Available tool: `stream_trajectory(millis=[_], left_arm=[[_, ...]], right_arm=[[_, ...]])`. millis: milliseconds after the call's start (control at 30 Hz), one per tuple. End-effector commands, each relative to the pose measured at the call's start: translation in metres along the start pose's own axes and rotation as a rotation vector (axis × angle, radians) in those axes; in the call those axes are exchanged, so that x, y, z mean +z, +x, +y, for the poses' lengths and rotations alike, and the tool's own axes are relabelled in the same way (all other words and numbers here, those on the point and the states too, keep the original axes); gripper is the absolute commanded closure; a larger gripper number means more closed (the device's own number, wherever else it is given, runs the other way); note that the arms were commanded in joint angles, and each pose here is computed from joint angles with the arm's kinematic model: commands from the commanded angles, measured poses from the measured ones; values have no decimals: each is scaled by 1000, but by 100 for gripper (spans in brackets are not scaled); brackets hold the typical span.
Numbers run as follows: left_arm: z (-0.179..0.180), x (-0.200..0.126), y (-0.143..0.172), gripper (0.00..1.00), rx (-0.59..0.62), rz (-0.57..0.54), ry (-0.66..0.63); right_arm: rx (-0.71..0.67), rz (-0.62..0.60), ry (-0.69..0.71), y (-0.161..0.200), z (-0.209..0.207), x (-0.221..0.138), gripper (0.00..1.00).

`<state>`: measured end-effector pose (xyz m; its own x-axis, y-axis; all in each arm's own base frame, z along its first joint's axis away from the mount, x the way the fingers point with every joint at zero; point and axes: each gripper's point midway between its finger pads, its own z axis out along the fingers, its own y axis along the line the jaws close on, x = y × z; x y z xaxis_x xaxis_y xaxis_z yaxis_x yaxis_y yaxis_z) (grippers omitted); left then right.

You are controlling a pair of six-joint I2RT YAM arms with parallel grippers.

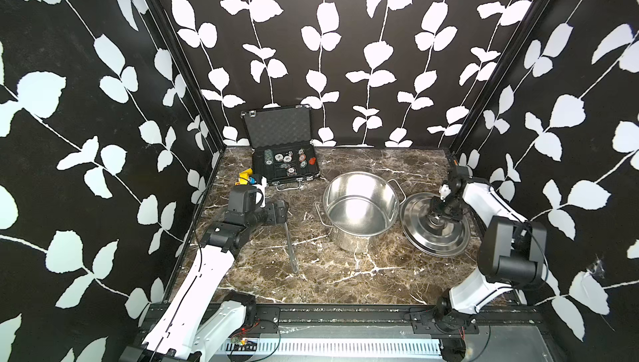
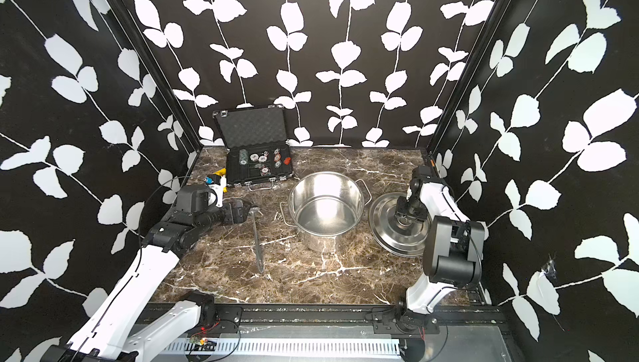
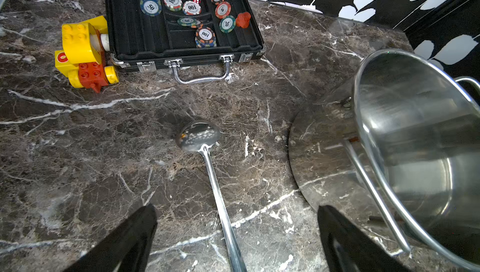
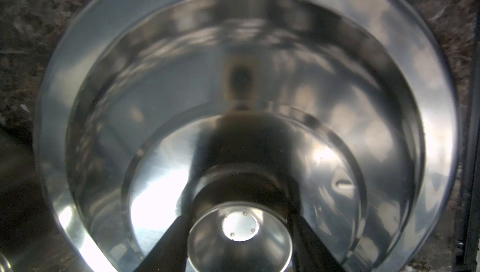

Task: Stir the soup with a spoon
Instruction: Place the lid at the center of the board.

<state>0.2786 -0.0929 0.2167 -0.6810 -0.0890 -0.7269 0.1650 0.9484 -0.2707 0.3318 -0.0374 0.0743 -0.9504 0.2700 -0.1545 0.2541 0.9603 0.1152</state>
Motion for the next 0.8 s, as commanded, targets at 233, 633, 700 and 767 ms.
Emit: stream_trajectory(millis=[233,633,700,767], left_arm=[[-3,2,3,1,-28,28,16],[-1,25,22,1,-67,112,24],[0,29,26,1,-76,126,24],[2,36,33,1,-94,145,19]], right_arm=[[27,-1,27,-6,-9,26,58],[36,43,34,2,-11,47,47],[36,43,36,2,-12,48,42],[34,37,34,2,-11,47,37]])
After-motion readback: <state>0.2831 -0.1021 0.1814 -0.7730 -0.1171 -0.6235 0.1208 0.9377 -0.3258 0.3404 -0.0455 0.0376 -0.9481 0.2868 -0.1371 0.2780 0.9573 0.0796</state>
